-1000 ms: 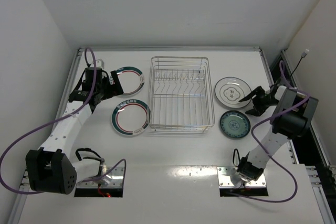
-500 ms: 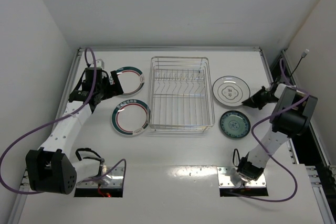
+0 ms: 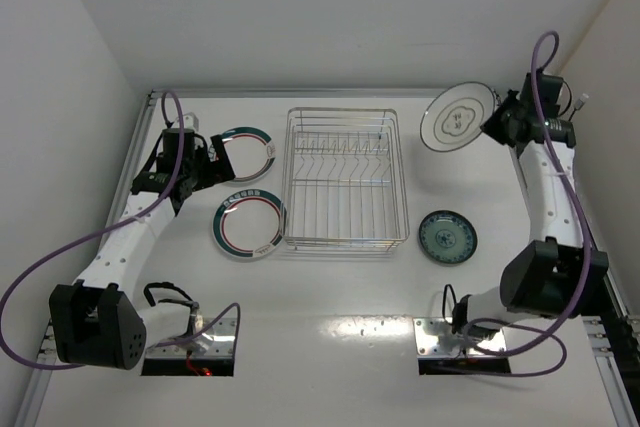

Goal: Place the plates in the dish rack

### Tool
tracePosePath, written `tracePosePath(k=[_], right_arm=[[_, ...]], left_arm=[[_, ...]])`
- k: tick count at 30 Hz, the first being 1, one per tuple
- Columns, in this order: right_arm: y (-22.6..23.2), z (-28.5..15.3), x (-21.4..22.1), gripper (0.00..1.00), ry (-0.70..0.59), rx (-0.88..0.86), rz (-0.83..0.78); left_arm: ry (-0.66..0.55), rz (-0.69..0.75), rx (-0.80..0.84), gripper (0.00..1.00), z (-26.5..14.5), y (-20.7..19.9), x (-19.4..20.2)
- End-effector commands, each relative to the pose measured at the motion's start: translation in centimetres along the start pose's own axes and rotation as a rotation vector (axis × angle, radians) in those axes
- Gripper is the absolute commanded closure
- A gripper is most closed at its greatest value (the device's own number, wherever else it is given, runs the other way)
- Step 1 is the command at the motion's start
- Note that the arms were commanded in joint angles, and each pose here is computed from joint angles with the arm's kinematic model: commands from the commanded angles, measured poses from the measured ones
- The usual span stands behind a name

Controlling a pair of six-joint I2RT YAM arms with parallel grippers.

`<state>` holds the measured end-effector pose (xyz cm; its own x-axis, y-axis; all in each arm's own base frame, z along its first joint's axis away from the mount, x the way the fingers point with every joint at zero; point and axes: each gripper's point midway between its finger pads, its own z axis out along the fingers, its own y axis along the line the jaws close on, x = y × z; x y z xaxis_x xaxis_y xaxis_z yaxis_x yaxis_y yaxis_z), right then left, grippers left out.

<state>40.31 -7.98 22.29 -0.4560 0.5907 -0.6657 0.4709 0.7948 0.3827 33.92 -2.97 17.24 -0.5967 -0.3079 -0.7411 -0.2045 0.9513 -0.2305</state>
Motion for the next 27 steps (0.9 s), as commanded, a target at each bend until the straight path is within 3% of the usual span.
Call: tracePosePath(k=[1,11,19,27], right_arm=[[3.0,-3.2,-3.5,1.00,-0.131,-0.002,-0.054],[10.9,-3.6,-0.3,1.00,-0.067,-0.221,-0.174],[15.0,-3.5,2.2,1.00,-0.048,-0.201,-0.321],[15.3,-3.1,3.3,1.00,-0.079,-0.044,-0.403]], left_arm=[[-0.051,0.014,0.011,0.09,-0.3,-0.6,-1.7],[-0.046,0.014,-0.001,0.09,0.0,-0.4,-1.6],[-0.046,0.014,-0.001,0.09,0.0,-0.4,-1.6],[-0.046,0.014,-0.001,0.09,0.0,-0.4,-1.6]])
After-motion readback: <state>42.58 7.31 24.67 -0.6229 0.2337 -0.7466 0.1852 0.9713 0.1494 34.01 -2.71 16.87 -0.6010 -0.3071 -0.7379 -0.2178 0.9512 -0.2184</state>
